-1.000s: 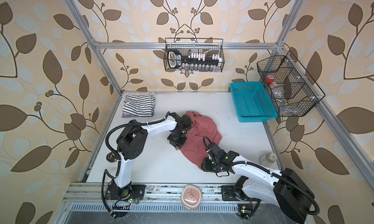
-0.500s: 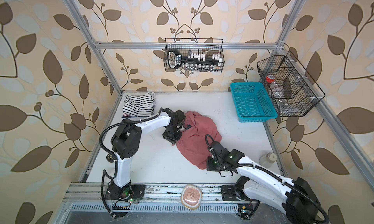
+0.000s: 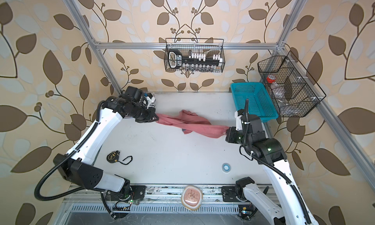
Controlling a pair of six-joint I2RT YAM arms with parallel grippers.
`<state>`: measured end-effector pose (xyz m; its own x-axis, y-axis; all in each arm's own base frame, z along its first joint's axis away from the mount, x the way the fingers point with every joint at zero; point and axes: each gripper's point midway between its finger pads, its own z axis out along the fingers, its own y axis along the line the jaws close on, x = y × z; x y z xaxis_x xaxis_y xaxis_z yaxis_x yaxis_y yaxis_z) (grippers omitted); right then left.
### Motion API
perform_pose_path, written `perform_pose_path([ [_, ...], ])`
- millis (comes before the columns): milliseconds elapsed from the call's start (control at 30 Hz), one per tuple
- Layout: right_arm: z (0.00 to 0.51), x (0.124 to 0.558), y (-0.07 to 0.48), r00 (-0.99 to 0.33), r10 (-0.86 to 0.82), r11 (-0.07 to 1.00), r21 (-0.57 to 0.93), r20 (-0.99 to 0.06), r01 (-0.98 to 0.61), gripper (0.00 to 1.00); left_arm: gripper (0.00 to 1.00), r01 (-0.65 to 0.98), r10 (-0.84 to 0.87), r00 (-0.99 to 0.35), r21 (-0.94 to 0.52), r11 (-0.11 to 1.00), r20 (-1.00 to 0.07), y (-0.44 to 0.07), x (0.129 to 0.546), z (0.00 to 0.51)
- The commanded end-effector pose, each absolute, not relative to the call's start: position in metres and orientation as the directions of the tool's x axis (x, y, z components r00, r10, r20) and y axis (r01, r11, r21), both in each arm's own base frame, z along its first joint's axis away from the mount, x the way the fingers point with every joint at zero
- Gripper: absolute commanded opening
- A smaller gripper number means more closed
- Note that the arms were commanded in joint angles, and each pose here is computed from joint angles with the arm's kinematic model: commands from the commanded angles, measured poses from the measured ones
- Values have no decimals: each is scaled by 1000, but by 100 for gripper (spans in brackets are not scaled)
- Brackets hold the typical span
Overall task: Fold and stack the tank tops
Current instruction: 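Lift the pink tank top high with both grippers and shake it out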
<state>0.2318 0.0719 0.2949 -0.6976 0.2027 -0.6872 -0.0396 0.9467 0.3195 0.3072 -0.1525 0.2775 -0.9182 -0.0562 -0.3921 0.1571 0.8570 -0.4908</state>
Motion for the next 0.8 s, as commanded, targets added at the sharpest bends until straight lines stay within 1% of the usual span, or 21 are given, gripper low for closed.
perform_pose_path([
  [0, 346, 235, 72, -607, 142, 952, 276, -782, -133, 0, 0, 219, -151, -862, -625, 749, -483, -157, 295, 344],
  [100, 392, 244, 75, -514, 155, 941, 284, -844, -183, 0, 0, 275, -208, -798, -650, 708, -566, -157, 293, 390],
  [233, 447, 249, 82, -402, 160, 924, 279, -902, -260, 0, 0, 370, -263, -688, -639, 674, -676, -155, 287, 454],
  [300, 465, 249, 86, -363, 159, 916, 274, -918, -292, 0, 0, 407, -282, -646, -633, 658, -709, -155, 284, 476],
  [367, 474, 249, 89, -341, 156, 909, 270, -927, -317, 0, 0, 432, -290, -624, -629, 646, -726, -156, 283, 488],
  [467, 471, 255, 94, -347, 150, 901, 273, -926, -338, 0, 0, 409, -292, -630, -628, 662, -719, -154, 292, 479],
  [567, 442, 276, 99, -420, 138, 897, 293, -897, -331, 0, 0, 333, -304, -682, -652, 681, -665, -154, 319, 446],
  [633, 418, 299, 100, -487, 153, 882, 341, -860, -326, 0, 0, 271, -311, -719, -662, 699, -622, -155, 350, 419],
  [700, 401, 328, 98, -535, 175, 867, 387, -827, -315, 0, 0, 190, -335, -740, -659, 727, -583, -148, 391, 395],
  [767, 396, 361, 90, -554, 194, 871, 402, -809, -283, 0, 0, 153, -369, -735, -669, 728, -569, -140, 432, 394],
])
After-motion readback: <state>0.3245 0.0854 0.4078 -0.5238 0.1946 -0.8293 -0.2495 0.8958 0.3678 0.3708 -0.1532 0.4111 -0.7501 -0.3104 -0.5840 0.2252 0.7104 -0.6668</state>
